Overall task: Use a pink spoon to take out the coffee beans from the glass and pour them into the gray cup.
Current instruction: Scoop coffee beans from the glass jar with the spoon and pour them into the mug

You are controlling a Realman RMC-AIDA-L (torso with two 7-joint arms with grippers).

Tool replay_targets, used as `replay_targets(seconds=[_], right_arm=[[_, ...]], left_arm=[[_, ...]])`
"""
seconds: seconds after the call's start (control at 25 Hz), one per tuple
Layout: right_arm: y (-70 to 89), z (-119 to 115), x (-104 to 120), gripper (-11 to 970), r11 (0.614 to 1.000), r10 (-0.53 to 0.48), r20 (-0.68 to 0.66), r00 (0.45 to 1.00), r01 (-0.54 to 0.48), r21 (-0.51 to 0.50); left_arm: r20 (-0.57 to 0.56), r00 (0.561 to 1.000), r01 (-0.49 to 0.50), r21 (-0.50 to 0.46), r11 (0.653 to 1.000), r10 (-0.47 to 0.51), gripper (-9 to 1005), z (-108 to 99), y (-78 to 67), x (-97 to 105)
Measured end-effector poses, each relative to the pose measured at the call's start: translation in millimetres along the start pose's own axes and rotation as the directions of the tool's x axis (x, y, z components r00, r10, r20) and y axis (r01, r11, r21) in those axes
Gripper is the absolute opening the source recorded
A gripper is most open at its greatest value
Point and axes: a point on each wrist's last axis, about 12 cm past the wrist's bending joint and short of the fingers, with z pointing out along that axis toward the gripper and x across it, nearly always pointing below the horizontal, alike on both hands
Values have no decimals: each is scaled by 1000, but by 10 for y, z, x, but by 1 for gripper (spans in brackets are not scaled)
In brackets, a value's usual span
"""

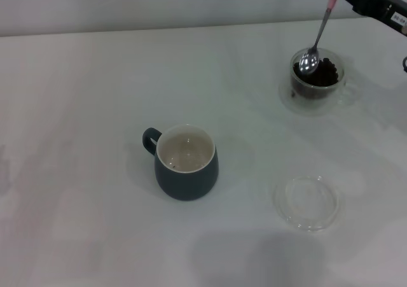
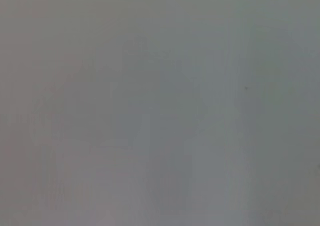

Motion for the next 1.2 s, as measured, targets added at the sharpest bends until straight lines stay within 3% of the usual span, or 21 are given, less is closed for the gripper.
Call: replay_targets(seconds=[0.32,0.72,1.08,1.2], right_arm=[[-79,85,-46,144,987,-145,-24,989,146,68],[-130,70,64,145,955,-263,-76,962,271,121],[-167,102,167,145,942,-272,-113,956,288,173],[-184,122,219,145,947,-226,-112,968,245,206]], left_arm=[[-5,1000,4,15,1000,-4,376,-12,-28,9],[-3,1000,-1,41,999,1,375,18,-60,4],[7,1000,-3,52,999,3,374,63,-69,-11],[11,1000,-4,55,998,4,375,83,-73,-17]])
